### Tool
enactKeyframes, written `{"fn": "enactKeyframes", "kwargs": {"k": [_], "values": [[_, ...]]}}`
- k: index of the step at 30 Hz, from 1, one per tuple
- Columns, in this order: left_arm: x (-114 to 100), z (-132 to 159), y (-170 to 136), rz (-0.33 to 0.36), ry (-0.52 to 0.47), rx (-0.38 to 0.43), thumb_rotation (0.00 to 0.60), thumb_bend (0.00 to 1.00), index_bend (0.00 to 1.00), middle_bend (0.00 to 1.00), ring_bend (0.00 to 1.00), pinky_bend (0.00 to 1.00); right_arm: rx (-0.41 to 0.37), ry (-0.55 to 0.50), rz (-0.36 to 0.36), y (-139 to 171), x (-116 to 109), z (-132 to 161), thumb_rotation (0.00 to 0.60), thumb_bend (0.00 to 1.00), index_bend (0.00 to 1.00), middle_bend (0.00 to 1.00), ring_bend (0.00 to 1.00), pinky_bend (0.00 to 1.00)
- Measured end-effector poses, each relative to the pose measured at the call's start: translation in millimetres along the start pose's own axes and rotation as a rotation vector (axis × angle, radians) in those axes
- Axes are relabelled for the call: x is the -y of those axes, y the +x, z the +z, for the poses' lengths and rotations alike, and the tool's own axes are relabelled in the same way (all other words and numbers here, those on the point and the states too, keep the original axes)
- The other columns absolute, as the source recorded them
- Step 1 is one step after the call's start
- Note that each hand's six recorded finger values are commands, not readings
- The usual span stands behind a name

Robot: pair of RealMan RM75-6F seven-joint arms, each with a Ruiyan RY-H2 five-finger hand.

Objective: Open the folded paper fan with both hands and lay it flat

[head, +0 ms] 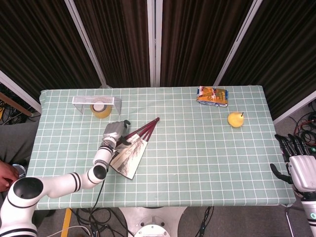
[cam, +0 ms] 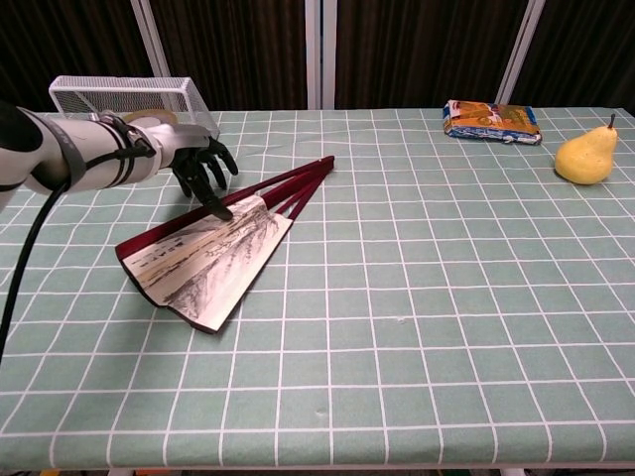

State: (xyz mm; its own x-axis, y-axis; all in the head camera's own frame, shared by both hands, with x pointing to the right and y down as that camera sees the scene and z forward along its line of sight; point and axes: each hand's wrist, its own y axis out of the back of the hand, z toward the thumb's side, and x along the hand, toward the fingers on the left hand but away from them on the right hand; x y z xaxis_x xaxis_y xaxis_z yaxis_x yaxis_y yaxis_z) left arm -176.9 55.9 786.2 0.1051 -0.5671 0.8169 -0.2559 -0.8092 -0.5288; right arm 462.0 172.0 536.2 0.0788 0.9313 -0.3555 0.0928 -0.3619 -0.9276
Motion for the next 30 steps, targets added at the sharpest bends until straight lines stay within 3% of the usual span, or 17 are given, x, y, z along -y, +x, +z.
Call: {"fn": "enactKeyframes", "kwargs": {"k": [7, 15, 26, 30], "values": [[1.9, 11.8, -6.4, -0.019, -0.020, 0.035, 0.600, 0.10, 0.27, 0.31, 0.29, 0.39, 0.003, 0.001, 0.003, 0.4, 0.4, 0.7, 0.600, 0.24, 0.06, 0.13, 0.00, 0.00], [8.7, 6.0, -3.2, -0.031, 0.008, -0.003, 0.600, 0.10, 0.27, 0.31, 0.29, 0.41, 0.011, -0.003, 0.005, -0.1, 0.8, -1.5, 0.600, 0.24, 0.06, 0.13, 0.00, 0.00], [16.8, 14.7, -4.4, -0.060, -0.020, 0.005, 0.600, 0.17, 0.44, 0.48, 0.47, 0.63, 0.012, -0.006, 0.000, -1.2, 0.1, -2.9, 0.600, 0.24, 0.06, 0.13, 0.00, 0.00], [15.2, 15.6, -4.4, -0.052, -0.008, 0.008, 0.600, 0.19, 0.44, 0.49, 0.47, 0.64, 0.015, -0.007, 0.002, -1.4, 0.7, -3.6, 0.600, 0.24, 0.06, 0.13, 0.00, 0.00]]}}
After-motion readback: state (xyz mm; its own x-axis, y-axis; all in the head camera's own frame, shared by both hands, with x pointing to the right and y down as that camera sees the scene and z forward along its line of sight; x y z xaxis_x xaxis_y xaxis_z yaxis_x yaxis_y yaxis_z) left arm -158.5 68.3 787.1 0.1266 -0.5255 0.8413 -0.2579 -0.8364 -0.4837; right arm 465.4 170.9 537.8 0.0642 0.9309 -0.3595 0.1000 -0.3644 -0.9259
